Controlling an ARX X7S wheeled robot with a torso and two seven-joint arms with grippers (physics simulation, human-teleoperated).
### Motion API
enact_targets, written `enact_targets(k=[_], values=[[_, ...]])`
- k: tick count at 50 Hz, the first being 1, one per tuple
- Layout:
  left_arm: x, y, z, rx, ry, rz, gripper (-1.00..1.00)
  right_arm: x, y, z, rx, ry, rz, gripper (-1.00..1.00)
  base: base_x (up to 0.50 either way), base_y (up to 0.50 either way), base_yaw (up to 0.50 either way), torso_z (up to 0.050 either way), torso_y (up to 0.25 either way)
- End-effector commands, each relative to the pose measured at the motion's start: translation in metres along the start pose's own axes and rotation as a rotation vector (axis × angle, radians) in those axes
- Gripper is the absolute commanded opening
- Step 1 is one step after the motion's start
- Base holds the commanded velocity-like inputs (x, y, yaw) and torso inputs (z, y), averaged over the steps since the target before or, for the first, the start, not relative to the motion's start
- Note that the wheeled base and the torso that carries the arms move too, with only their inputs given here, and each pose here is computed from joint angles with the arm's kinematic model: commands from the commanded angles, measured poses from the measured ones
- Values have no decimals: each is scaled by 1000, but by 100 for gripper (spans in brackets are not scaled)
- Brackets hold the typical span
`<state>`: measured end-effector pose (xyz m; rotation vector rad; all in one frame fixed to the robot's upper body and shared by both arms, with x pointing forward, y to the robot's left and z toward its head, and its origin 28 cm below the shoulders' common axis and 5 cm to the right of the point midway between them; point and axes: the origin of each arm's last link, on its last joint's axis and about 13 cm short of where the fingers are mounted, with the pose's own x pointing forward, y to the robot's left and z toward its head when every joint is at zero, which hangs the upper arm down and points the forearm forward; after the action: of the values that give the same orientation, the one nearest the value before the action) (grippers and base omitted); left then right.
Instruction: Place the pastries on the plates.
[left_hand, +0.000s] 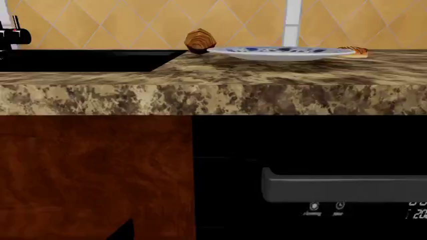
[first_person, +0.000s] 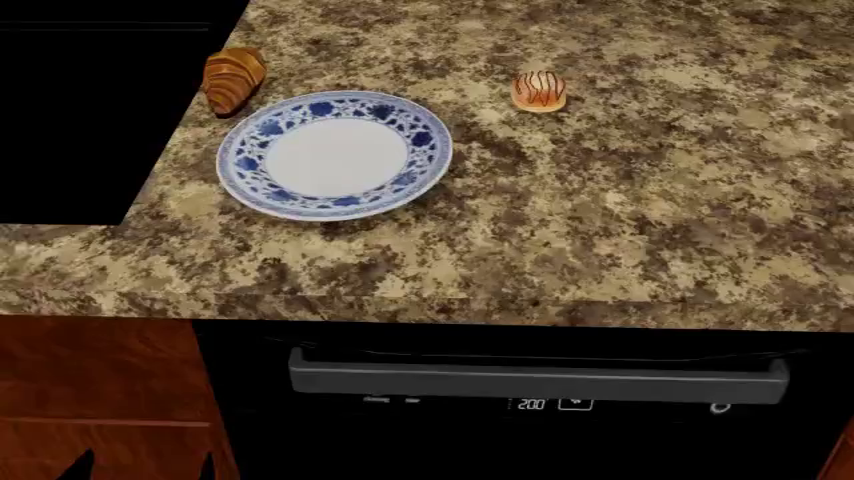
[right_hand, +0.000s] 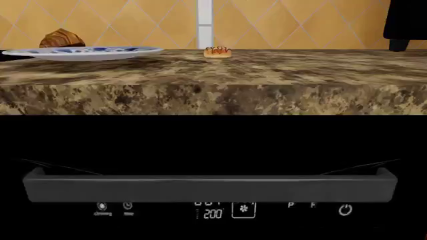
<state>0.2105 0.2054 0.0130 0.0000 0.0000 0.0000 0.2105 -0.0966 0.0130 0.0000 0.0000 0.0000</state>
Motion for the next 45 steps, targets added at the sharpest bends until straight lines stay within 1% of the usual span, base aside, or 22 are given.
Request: enact_targets(k=[1,2,4,6,9,17,18,24,28,29,34,45], values=[[0,0,1,0,0,0,100,-1,0,3,0,0,0,100,0,0,0,0,0],[2,0,2,17,9,29,100,1,1,0,-10,17,-20,100,0,0,0,0,0],[2,-1,1,24,13,42,100,2,0,-1,-20,32,-30,100,0,0,0,0,0],[2,-1,1,24,17,41,100,3,0,-1,-23,52,-36,100,0,0,0,0,0],[2,-1,1,31,17,44,100,3,0,-2,-42,52,-44,100,0,0,0,0,0],[0,-2,3,14,18,32,100,2,0,-3,-41,54,-45,100,0,0,0,0,0],[0,-2,3,36,24,39,100,2,0,-3,-42,54,-47,100,0,0,0,0,0],[0,-4,2,76,27,44,100,0,1,1,-36,47,-33,100,0,0,0,0,0],[0,-4,4,77,28,52,100,0,1,1,-38,53,-28,100,0,0,0,0,0],[0,-4,4,66,36,47,100,0,1,1,-38,53,-27,100,0,0,0,0,0],[0,-4,6,46,52,31,100,-1,1,2,-38,53,-22,100,0,0,0,50,0],[0,-4,5,41,58,24,100,-2,2,2,-33,53,-20,100,0,0,0,50,0]])
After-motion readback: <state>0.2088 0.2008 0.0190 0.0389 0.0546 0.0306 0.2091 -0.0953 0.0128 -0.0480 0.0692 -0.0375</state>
